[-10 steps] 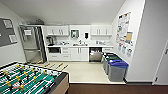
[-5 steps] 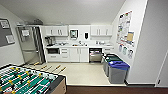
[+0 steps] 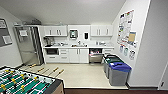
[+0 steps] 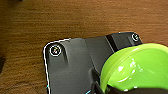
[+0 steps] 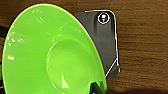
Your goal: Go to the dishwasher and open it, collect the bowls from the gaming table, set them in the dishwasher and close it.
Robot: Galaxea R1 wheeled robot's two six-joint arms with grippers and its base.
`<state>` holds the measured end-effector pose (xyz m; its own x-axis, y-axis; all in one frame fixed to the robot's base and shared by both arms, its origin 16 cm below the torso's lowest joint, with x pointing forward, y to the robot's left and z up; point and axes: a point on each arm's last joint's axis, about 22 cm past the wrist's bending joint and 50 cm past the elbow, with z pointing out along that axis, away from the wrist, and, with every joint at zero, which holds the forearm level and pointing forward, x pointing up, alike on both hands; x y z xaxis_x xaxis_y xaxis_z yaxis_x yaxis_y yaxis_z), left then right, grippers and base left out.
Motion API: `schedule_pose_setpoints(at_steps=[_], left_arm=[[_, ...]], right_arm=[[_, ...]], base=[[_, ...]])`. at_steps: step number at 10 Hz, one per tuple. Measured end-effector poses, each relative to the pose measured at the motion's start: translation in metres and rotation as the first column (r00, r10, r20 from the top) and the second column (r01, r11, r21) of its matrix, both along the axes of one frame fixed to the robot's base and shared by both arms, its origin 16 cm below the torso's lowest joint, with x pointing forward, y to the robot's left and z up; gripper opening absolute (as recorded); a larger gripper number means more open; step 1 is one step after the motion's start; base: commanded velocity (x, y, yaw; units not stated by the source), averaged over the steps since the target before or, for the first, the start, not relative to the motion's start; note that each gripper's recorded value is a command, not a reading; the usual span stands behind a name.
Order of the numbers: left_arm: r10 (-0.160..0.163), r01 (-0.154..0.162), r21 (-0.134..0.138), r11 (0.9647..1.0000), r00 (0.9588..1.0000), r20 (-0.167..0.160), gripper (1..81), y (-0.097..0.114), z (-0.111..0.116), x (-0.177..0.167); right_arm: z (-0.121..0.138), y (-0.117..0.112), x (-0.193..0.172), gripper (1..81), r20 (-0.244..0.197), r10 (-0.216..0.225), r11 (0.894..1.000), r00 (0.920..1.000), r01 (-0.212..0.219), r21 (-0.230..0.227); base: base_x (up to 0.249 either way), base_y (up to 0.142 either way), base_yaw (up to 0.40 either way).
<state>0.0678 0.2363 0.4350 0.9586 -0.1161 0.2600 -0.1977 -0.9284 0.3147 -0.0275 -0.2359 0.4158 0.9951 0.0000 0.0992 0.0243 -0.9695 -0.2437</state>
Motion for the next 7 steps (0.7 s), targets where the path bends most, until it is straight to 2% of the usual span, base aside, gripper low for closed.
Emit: schedule_pose_setpoints(at_steps=[7], left_arm=[[0.000,0.000,-0.003,1.0000,1.0000,0.005,1.0,-0.0023,0.0006,0.0050]], right_arm=[[0.0001,-0.0001,0.0027,1.0,0.003,0.000,1.000,1.0000,0.000,0.000]], base=[[0.176,0.000,0.000]])
